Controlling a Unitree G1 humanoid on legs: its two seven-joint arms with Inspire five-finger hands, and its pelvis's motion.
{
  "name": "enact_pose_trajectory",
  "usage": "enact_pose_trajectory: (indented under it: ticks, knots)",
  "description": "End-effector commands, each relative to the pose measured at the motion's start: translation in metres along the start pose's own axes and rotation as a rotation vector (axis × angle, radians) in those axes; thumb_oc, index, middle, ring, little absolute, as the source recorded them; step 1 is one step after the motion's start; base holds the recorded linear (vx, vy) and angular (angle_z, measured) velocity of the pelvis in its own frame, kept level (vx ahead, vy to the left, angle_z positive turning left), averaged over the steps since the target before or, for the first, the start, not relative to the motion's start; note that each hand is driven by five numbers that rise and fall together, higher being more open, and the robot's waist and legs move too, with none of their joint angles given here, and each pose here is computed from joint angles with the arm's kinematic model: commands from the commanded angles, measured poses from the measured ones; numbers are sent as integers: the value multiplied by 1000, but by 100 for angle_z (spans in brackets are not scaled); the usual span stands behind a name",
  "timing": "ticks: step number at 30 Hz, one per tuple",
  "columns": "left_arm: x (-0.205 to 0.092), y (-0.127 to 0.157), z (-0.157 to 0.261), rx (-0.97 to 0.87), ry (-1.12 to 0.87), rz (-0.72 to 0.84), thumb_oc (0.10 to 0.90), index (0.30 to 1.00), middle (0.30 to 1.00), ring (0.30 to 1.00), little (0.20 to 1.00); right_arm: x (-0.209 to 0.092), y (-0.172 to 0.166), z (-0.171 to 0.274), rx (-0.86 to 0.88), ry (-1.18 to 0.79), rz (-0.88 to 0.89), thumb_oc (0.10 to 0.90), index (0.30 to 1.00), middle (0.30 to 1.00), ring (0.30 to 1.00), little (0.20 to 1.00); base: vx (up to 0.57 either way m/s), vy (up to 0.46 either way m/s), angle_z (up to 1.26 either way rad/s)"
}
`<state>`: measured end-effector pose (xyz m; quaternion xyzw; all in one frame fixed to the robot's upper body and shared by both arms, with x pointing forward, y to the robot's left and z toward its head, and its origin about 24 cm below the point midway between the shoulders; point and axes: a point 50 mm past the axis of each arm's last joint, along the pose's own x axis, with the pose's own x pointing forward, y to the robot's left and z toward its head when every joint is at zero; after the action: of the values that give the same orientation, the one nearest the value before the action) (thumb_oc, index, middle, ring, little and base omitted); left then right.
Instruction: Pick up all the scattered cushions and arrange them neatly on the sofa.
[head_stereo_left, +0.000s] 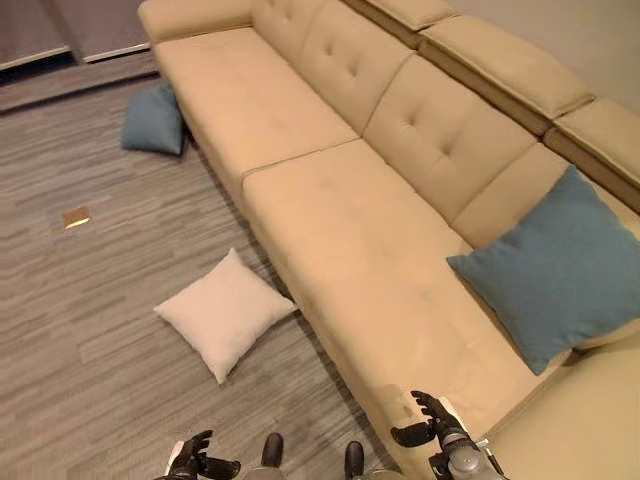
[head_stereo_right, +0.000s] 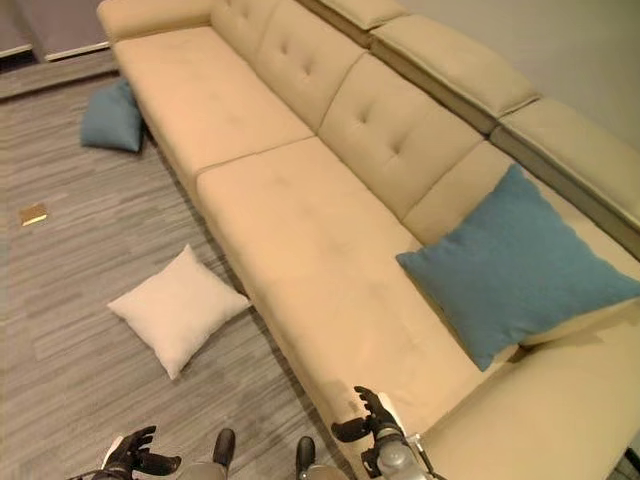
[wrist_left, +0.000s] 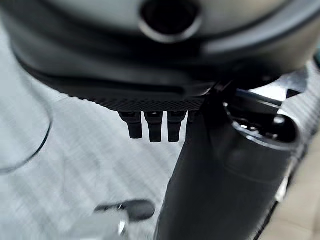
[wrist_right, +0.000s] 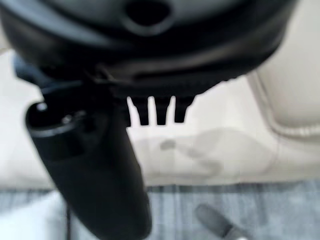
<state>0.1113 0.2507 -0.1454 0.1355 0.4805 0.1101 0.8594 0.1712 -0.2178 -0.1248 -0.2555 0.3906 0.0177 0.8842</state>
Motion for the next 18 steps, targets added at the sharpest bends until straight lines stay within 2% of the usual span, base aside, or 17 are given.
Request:
enact_pose_trajectory:
  ticks: [1,5,9,18]
  knots:
    - [2,6,10,-70,-39,40,800,900,900,900,900,1,-33,26,-22,-148,-101,800,900,900,900,900,-119,-15,184]
    - [-3,2,-13,-31,38,19,800,900,900,900,900,-2,-29,10,-42,-96,-92,800,900,900,900,900,-79,-11,112]
    - [-5,5,-19,11,55,16,800,900,900,900,900,-4,-18,-2,-66,-50,-66,800,900,900,900,900,131,114,132]
    - [-6,16,-25,29,81,43,800,900,900,900,900,2,-5,15,-115,-81,-30,800,900,900,900,900,45,151,-12]
